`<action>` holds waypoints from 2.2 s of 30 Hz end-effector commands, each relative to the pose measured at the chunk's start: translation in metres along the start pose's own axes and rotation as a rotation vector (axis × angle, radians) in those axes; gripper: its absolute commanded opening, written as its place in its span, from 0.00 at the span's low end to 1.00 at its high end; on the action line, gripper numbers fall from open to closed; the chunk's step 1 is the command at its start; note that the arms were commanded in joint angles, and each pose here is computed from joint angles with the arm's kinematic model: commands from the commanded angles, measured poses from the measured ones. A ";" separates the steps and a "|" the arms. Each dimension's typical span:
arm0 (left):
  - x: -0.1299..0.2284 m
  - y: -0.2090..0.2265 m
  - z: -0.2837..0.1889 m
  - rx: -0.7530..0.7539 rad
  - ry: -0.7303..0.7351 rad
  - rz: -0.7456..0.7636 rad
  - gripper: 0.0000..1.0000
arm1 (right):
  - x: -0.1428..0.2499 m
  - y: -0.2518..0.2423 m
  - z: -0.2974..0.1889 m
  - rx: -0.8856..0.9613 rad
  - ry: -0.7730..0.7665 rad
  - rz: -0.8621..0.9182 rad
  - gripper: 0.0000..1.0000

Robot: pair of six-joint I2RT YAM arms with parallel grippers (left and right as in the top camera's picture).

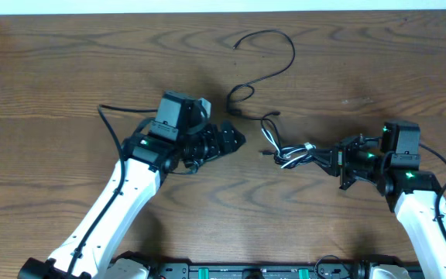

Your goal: Untangle cables

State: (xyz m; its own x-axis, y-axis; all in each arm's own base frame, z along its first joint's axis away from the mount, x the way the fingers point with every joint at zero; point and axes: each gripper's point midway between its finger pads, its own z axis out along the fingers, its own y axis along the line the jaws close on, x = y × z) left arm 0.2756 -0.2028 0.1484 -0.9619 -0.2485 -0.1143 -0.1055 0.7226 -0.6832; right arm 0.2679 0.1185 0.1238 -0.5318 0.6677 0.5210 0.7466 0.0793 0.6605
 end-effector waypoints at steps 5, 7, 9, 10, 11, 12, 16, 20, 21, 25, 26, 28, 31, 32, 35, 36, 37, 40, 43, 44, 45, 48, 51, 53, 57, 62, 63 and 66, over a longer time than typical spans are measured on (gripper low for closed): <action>0.027 -0.028 0.014 0.060 0.082 -0.054 0.90 | 0.020 0.011 0.007 -0.010 0.054 0.010 0.01; 0.032 -0.035 0.016 0.070 0.091 -0.052 0.90 | 0.022 0.018 0.009 -0.032 0.057 -0.076 0.01; 0.036 -0.036 0.018 0.063 0.097 -0.098 0.81 | 0.024 0.023 0.009 -0.054 0.064 -0.158 0.01; 0.037 -0.037 0.018 0.061 0.101 -0.137 0.77 | 0.025 0.026 0.008 -0.065 0.071 -0.188 0.01; 0.038 -0.037 0.019 0.059 0.104 -0.183 0.76 | 0.026 0.028 0.008 -0.074 0.074 -0.225 0.01; 0.038 -0.037 0.019 0.056 0.106 -0.231 0.76 | 0.026 0.030 0.008 -0.083 0.072 -0.266 0.01; 0.036 -0.039 0.019 0.055 0.106 -0.382 0.76 | 0.032 0.041 0.006 -0.133 0.093 -0.399 0.01; 0.031 -0.045 0.019 0.083 0.091 -0.414 0.76 | 0.044 0.048 0.003 -0.173 0.156 -0.439 0.01; 0.029 -0.047 0.019 0.089 0.088 -0.419 0.76 | 0.047 0.048 0.003 -0.173 0.172 -0.427 0.01; 0.027 -0.046 0.024 0.088 0.091 -0.472 0.77 | 0.059 0.048 0.000 -0.184 0.242 -0.424 0.01; 0.027 -0.046 0.026 0.085 0.093 -0.484 0.85 | 0.060 0.048 0.000 -0.188 0.251 -0.427 0.01; 0.026 -0.046 0.032 0.083 0.100 -0.504 0.92 | 0.064 0.048 -0.001 -0.189 0.272 -0.428 0.01; 0.026 -0.051 0.045 0.098 0.113 -0.487 0.92 | 0.066 0.047 -0.002 -0.191 0.287 -0.428 0.01; 0.026 -0.053 0.048 0.104 0.117 -0.482 0.89 | 0.067 0.047 -0.002 -0.191 0.291 -0.426 0.01; 0.024 -0.057 0.058 0.122 0.117 -0.469 0.70 | 0.068 0.047 -0.002 -0.191 0.297 -0.421 0.01; 0.021 -0.059 0.060 0.130 0.114 -0.466 0.65 | 0.068 0.047 -0.003 -0.191 0.301 -0.421 0.01; 0.019 -0.060 0.061 0.138 0.110 -0.461 0.60 | 0.069 0.047 -0.003 -0.192 0.304 -0.422 0.01; 0.012 -0.061 0.063 0.148 0.076 -0.452 0.39 | 0.073 0.046 -0.004 -0.193 0.328 -0.420 0.01; 0.002 -0.055 0.064 0.124 0.014 -0.455 0.15 | 0.077 0.046 -0.006 -0.197 0.353 -0.427 0.01; -0.001 -0.053 0.064 0.116 -0.007 -0.453 0.08 | 0.077 0.046 -0.006 -0.199 0.355 -0.437 0.01; -0.004 -0.051 0.064 0.108 -0.027 -0.454 0.08 | 0.077 0.046 -0.006 -0.202 0.354 -0.451 0.01; -0.010 -0.047 0.064 0.092 -0.069 -0.430 0.08 | 0.071 0.047 -0.004 -0.214 0.310 -0.543 0.01; -0.014 -0.044 0.064 0.080 -0.095 -0.387 0.08 | 0.059 0.048 0.000 -0.219 0.223 -0.691 0.09; -0.017 -0.041 0.064 0.067 -0.119 -0.344 0.08 | 0.050 0.049 0.002 -0.213 0.158 -0.772 0.16; -0.029 -0.033 0.062 0.018 -0.199 -0.221 0.08 | 0.032 0.050 0.005 -0.186 0.039 -0.954 0.33; -0.047 -0.021 0.057 -0.065 -0.306 -0.076 0.08 | 0.027 0.048 0.006 -0.166 0.009 -1.012 0.46; -0.049 -0.019 0.056 -0.076 -0.321 -0.071 0.08 | 0.028 0.047 0.007 -0.165 0.016 -1.004 0.49; -0.053 -0.017 0.055 -0.090 -0.344 -0.072 0.08 | 0.037 0.042 0.012 -0.150 0.054 -0.950 0.52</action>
State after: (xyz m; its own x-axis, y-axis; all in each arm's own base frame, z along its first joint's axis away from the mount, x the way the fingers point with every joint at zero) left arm 0.3314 -0.2500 0.1298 -0.8363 -0.5038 -0.2163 -0.2380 0.6891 -0.6845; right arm 0.2859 0.1471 0.1589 -0.9048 0.3662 -0.2175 -0.0268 0.4606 0.8872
